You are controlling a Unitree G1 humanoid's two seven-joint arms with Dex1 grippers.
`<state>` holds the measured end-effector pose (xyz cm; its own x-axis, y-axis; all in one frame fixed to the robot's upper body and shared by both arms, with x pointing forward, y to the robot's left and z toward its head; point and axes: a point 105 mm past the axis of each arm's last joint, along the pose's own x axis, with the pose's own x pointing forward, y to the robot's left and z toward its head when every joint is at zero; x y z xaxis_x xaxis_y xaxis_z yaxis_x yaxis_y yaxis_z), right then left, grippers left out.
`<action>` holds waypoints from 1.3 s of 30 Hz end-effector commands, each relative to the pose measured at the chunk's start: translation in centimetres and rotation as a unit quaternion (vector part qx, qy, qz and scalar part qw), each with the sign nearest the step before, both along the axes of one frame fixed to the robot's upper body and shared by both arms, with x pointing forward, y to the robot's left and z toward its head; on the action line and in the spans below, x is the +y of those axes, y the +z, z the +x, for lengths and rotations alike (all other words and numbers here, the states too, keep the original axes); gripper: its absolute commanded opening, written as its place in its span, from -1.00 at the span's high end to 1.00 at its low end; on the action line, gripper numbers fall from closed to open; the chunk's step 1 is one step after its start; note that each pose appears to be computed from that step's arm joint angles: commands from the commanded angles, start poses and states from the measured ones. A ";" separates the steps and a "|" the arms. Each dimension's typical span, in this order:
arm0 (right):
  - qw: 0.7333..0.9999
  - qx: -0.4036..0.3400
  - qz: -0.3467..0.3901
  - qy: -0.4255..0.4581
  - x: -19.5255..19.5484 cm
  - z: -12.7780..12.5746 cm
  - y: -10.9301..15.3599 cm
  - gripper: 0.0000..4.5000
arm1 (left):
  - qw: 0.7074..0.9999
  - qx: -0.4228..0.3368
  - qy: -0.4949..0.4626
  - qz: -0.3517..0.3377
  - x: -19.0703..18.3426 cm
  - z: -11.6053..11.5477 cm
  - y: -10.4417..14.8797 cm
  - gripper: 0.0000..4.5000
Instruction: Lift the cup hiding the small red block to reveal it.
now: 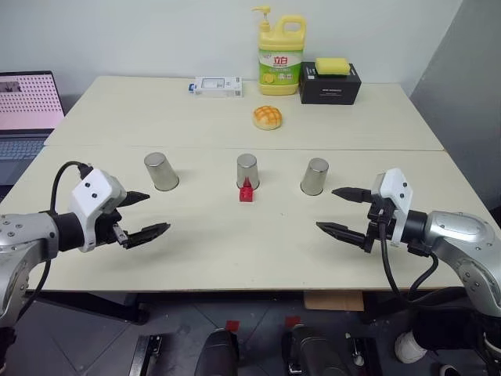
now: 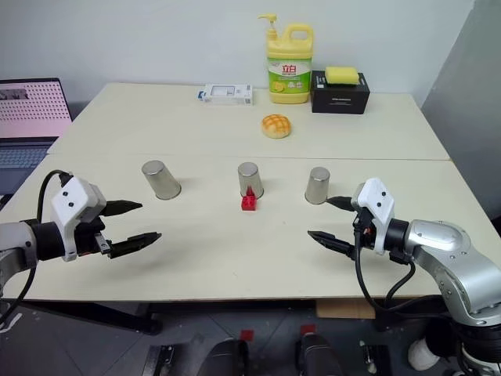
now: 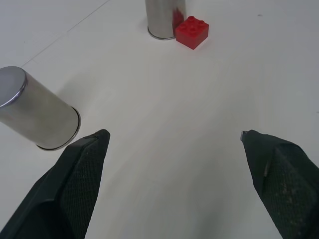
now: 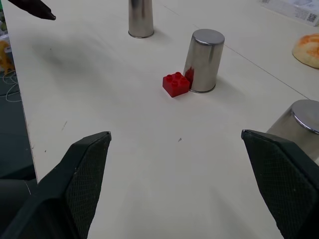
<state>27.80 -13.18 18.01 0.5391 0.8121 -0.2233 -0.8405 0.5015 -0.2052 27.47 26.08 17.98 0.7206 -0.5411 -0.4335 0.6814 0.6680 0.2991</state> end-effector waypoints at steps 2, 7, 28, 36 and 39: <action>1.000 -0.026 -0.003 0.001 -0.1 0.0 1.3 -0.98 | 1.000 -0.028 -0.009 -0.005 -0.4 0.1 1.5 -1.00; 1.000 -0.025 -0.003 0.002 -0.1 0.0 1.3 -0.98 | 1.000 -0.026 -0.006 -0.001 -0.4 0.2 1.5 -1.00; 1.000 -0.024 -0.012 -0.016 -2.3 -0.1 1.7 -0.98 | 1.000 -0.027 -0.009 0.003 -0.5 0.3 1.6 -1.00; 1.000 -0.020 -0.001 -0.002 -2.4 -0.4 2.1 -0.98 | 1.000 -0.026 -0.013 0.004 -0.6 0.5 1.6 -1.00; 1.000 -0.018 0.001 0.000 -2.3 -0.5 2.1 -0.98 | 1.000 -0.027 -0.013 0.004 -0.6 0.6 1.6 -1.00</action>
